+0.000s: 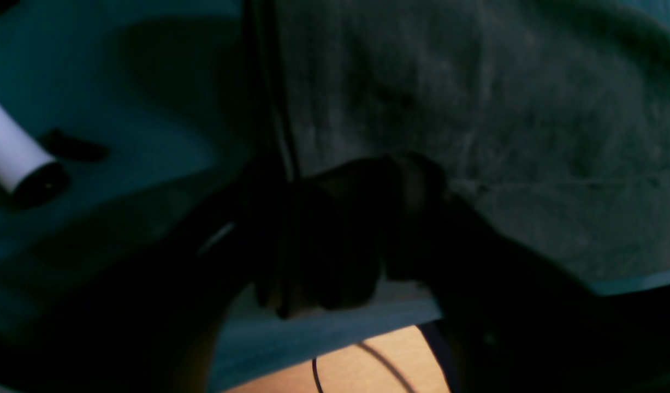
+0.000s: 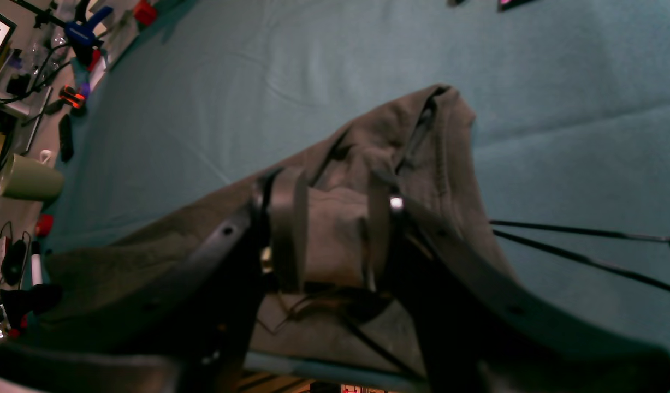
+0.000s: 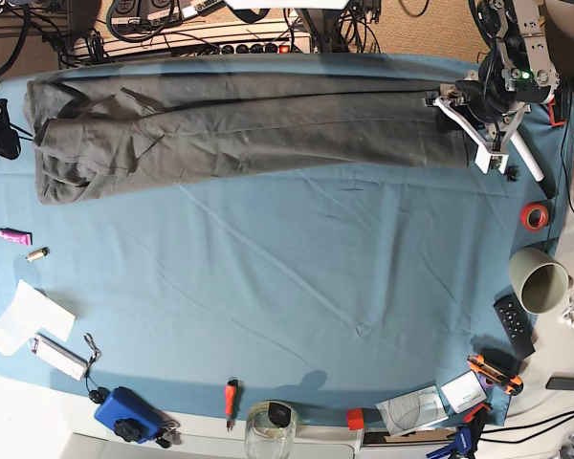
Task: Fold the T-shirt properly
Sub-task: 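Grasp the strip end nearest the left gripper, then carry the held strip end with the left gripper toward the other end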
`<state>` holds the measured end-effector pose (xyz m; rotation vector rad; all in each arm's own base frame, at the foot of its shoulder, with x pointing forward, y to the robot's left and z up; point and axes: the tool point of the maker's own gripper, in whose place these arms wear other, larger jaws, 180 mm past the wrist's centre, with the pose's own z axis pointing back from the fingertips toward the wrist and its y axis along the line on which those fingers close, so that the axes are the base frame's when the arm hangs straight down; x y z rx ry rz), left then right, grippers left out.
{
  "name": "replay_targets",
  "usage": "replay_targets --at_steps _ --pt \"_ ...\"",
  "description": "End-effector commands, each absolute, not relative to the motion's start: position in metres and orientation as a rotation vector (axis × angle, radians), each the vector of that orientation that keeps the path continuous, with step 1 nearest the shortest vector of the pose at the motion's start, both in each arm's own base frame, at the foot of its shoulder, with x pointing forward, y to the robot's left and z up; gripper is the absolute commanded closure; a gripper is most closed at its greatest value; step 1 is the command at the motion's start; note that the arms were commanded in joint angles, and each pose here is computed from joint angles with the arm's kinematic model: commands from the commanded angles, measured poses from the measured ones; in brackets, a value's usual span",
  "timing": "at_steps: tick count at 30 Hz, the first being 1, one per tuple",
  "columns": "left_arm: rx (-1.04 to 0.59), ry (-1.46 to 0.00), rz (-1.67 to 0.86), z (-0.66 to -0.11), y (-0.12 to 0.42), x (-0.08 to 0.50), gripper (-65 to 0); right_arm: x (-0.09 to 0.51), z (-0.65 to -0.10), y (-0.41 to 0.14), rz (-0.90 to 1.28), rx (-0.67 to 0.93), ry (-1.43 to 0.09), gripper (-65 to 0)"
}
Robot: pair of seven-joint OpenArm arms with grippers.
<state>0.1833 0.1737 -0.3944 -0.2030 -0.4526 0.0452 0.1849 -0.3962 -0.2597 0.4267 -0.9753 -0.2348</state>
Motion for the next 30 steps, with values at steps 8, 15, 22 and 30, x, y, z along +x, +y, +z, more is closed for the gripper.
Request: replay_targets --at_steps 8,15,22,30 --pt "-0.367 -0.435 0.005 -0.392 0.138 0.169 -1.7 0.192 -0.239 -0.402 -0.202 0.405 -1.025 -19.7" --pt "-0.314 -0.449 -0.015 -0.39 0.148 0.175 0.0 0.192 -0.239 -0.403 -0.202 0.405 -1.025 -19.6" --pt "-0.274 -0.606 -0.089 -0.348 0.147 0.2 0.0 0.192 -0.239 -0.403 -0.202 0.405 -1.025 -19.6" --pt "-0.389 -0.795 -0.256 -0.285 0.106 0.193 0.0 0.192 -0.239 -0.402 -0.202 0.405 -1.025 -19.6"
